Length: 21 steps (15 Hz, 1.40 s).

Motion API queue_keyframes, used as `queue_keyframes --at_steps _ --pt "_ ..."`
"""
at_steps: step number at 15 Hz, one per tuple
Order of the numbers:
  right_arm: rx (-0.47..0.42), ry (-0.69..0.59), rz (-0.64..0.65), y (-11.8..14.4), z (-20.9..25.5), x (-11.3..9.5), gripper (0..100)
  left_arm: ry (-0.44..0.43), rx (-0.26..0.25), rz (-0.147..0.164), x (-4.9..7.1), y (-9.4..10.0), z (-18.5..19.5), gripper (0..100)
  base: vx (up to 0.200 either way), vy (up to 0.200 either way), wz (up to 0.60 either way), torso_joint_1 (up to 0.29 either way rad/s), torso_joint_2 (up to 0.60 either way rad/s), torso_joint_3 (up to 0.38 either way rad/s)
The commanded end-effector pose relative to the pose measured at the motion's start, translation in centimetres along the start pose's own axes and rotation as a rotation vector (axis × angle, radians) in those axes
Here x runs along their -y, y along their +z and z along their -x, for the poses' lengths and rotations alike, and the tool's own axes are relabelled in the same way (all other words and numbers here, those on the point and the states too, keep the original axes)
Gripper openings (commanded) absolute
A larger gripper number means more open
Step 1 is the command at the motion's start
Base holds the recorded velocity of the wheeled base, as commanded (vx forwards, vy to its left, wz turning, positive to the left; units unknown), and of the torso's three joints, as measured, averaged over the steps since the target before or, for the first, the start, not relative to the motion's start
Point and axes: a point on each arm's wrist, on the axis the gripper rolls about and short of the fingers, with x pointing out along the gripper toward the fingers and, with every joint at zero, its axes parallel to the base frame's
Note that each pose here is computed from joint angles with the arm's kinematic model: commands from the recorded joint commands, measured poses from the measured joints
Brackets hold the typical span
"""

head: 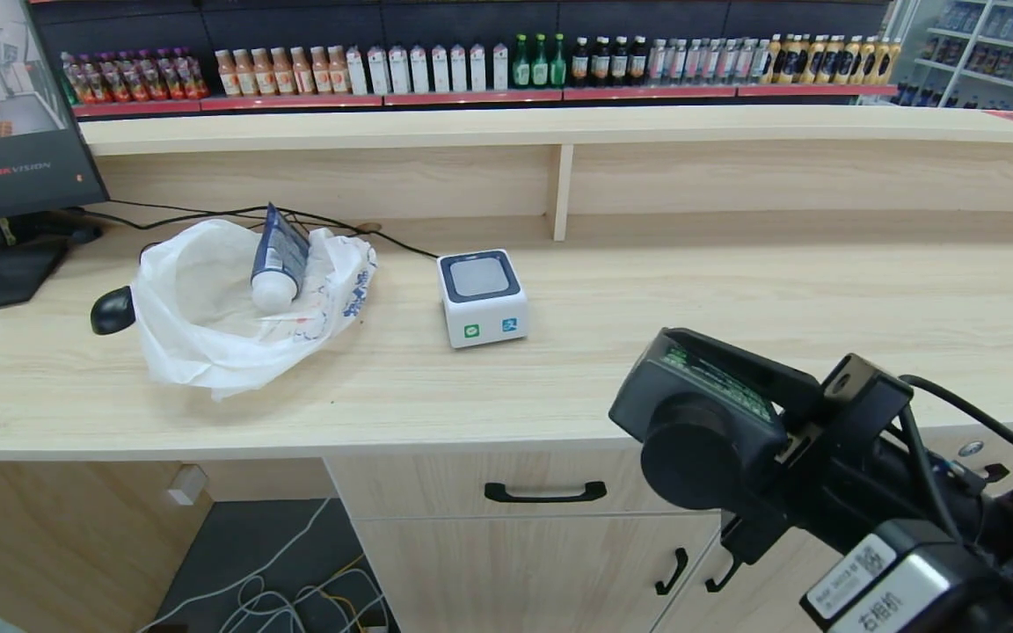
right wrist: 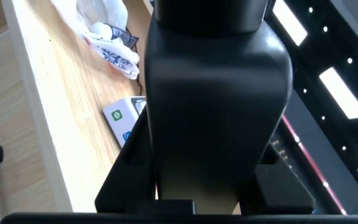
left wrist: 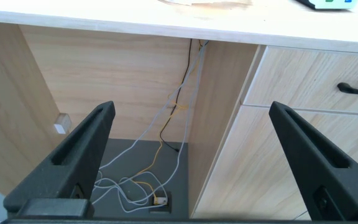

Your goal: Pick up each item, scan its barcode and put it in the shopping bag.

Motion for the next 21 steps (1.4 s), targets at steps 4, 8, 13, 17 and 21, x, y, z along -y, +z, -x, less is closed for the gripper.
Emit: queue_keyframes --at_steps 4,8,13,17,21 --pt "-0.08 -0.053 -0.219 0.0 0.3 0.3 0 0.001 0.0 0.0 0.0 0.0 0.0 100 0.0 0.0 0.0 0.0 0.0 0.0" --pt "-0.142 -0.151 -0.438 -0.6 -0.2 1.2 0 0.001 0.0 0.0 0.0 0.0 0.0 100 0.0 0.0 0.0 0.0 0.0 0.0" --pt "-0.204 -0.346 -0.715 -0.9 -1.6 2.5 0 0.001 0.0 0.0 0.0 0.0 0.0 100 0.0 0.0 0.0 0.0 0.0 0.0" --pt "-0.234 -0.424 -0.999 -1.3 -2.4 2.3 0 0.001 0.0 0.0 0.0 0.0 0.0 100 0.0 0.0 0.0 0.0 0.0 0.0" --pt "-0.258 -0.502 -1.102 -3.3 -3.5 3.6 0 0.001 0.0 0.0 0.0 0.0 0.0 100 0.0 0.0 0.0 0.0 0.0 0.0"
